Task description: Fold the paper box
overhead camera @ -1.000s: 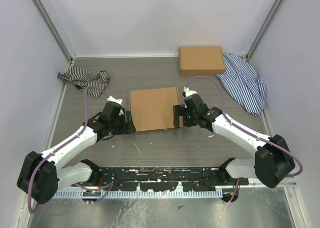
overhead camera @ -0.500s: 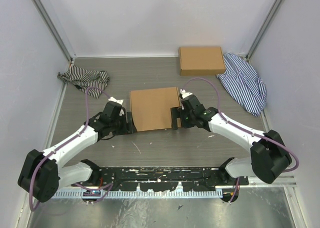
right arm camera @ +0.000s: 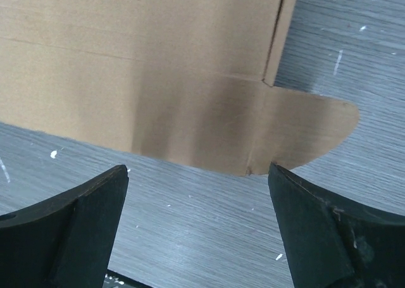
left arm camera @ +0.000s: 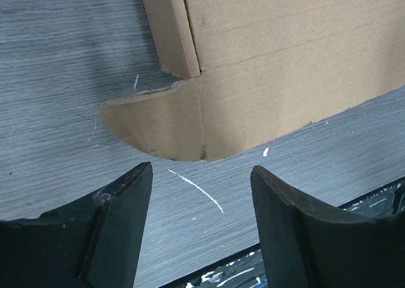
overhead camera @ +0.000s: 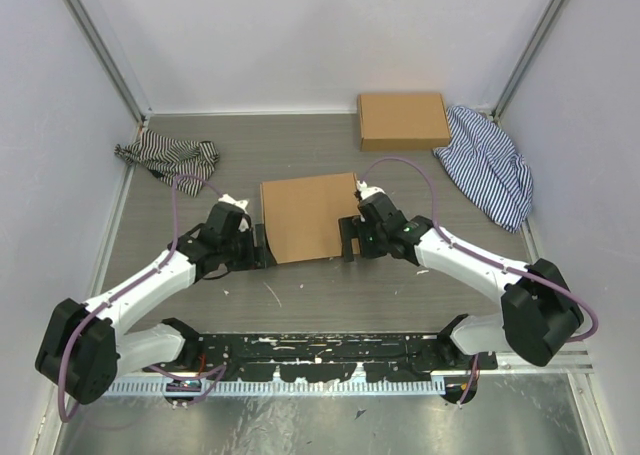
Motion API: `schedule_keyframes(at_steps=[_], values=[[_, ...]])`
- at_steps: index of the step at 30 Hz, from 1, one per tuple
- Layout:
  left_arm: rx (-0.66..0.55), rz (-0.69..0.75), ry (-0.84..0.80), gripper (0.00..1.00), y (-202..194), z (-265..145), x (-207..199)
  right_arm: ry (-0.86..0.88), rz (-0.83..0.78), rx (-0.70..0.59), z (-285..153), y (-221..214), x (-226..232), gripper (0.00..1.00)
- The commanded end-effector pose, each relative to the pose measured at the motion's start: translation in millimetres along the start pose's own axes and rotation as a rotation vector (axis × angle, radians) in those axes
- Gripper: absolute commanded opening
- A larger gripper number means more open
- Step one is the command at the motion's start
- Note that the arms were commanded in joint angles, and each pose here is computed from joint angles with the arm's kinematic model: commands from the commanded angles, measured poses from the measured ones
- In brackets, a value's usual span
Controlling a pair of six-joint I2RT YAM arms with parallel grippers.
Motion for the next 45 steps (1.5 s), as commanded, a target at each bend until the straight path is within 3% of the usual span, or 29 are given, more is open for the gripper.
schedule_keyframes(at_steps=[1,9,18,27,32,45], values=[[-0.047,0.006,-0.018,0.70,12,-9,-6,-0.083,-0.018,-0.115,-10,25,-6,0.99],[-0.112,0.029,-0.018,0.72,33,-20,-13,-0.149,-0.038,-0.174,-11,49,-7,1.00],[-0.023,0.053,0.046,0.72,27,3,-2,-0.152,-0.037,-0.134,7,50,-7,1.00],[-0.042,0.061,-0.011,0.72,32,12,-10,-0.013,-0.070,-0.073,12,39,9,1.00],[-0.064,0.070,-0.010,0.73,37,10,-11,-0.035,-0.071,-0.085,10,40,5,1.00],[0.026,0.077,-0.066,0.73,25,31,-24,0.060,-0.095,0.001,20,25,17,0.99]])
Point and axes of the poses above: each gripper's point midway between its finger pads, its own z axis out along the fingers, its own x axis along the line the jaws close on, y = z × x, the point moved 3 cm from there along -z, back along the fingers, and after that the axes turned 9 degrees about z, right-handed, at the moved point
